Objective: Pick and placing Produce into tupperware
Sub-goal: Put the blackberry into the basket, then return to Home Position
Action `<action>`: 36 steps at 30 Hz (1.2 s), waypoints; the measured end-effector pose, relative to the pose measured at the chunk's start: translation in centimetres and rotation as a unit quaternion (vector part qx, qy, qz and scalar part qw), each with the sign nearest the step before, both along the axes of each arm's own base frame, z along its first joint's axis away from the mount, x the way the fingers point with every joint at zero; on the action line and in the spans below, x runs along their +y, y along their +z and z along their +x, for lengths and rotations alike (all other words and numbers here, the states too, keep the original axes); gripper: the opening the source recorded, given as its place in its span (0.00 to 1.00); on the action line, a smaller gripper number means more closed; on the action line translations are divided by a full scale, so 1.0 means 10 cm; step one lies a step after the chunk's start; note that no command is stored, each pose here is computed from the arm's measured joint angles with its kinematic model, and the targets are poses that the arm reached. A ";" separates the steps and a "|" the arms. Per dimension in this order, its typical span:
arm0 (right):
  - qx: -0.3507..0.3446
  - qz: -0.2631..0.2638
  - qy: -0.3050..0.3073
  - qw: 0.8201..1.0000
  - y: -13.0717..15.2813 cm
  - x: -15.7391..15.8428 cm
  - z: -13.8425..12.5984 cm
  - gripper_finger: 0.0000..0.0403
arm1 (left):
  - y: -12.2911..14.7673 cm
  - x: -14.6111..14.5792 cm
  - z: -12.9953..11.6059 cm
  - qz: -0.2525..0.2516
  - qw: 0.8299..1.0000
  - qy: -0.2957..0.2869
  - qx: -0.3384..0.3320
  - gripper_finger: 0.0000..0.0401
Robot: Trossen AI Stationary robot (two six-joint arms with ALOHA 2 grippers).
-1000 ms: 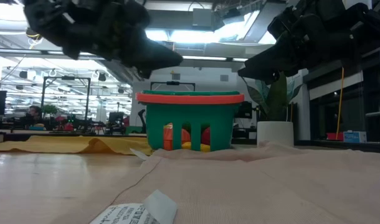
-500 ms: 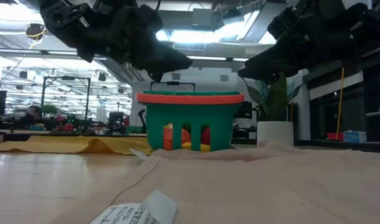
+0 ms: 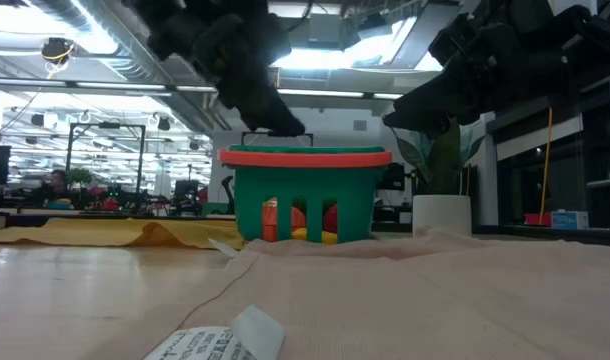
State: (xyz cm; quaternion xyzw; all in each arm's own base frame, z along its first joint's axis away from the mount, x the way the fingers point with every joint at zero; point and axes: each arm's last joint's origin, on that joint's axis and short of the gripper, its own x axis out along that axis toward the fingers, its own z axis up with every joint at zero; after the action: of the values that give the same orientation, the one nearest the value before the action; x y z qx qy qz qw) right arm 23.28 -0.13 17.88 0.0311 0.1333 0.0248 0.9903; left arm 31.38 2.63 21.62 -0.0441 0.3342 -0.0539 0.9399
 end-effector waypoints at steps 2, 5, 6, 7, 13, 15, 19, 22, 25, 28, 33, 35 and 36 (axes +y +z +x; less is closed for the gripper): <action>0.006 0.005 -0.001 1.000 -0.01 0.00 0.00 0.56 | 0.01 0.00 0.04 0.002 1.000 -0.003 0.021 0.21; 0.012 0.013 -0.004 1.000 -0.02 0.00 -0.01 0.56 | 0.00 0.01 0.11 -0.005 0.999 -0.008 0.048 0.21; 0.012 0.013 -0.003 1.000 -0.02 0.00 -0.01 0.56 | -0.01 0.01 0.13 -0.007 0.999 -0.011 0.051 0.21; 0.012 0.013 -0.002 1.000 -0.02 0.01 -0.01 0.56 | -0.01 0.00 0.14 -0.008 0.998 -0.012 0.056 0.22; 0.017 0.017 0.003 1.000 -0.03 0.03 -0.01 0.56 | -0.05 0.00 0.21 0.002 0.998 -0.008 0.061 0.26; 0.017 0.017 0.007 1.000 -0.03 0.05 -0.01 0.56 | -0.05 0.02 0.21 0.019 0.998 0.010 0.060 0.29; 0.018 0.013 0.017 1.000 -0.03 0.09 -0.01 0.56 | -0.01 0.02 0.20 0.023 0.998 0.018 0.051 0.34; 0.018 0.011 0.023 1.000 -0.03 0.12 -0.01 0.56 | -0.01 0.01 0.20 0.022 0.998 0.016 0.055 0.37; 0.018 0.010 0.024 1.000 -0.03 0.12 -0.01 0.56 | -0.01 0.01 0.20 0.022 0.998 0.017 0.054 0.39; 0.017 0.010 0.024 1.000 -0.03 0.12 -0.01 0.56 | -0.01 0.00 0.18 0.023 0.998 0.014 0.059 0.40; -0.003 0.009 0.024 1.000 0.01 0.12 -0.01 0.56 | 0.19 -0.11 0.06 0.026 0.999 -0.001 0.046 0.40; -0.008 0.012 0.024 1.000 0.03 0.12 -0.01 0.56 | 0.30 -0.17 0.00 0.031 0.999 -0.013 0.031 0.39; -0.011 0.013 0.024 1.000 0.04 0.12 -0.02 0.56 | 0.35 -0.20 -0.05 0.032 0.999 -0.018 0.026 0.39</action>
State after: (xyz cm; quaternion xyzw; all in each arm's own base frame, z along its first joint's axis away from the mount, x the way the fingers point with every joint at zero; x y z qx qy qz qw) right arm 23.11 1.10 18.31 0.0403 0.1229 0.0501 0.9903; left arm 30.85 0.65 25.16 -0.0097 0.3608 -0.0592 0.9307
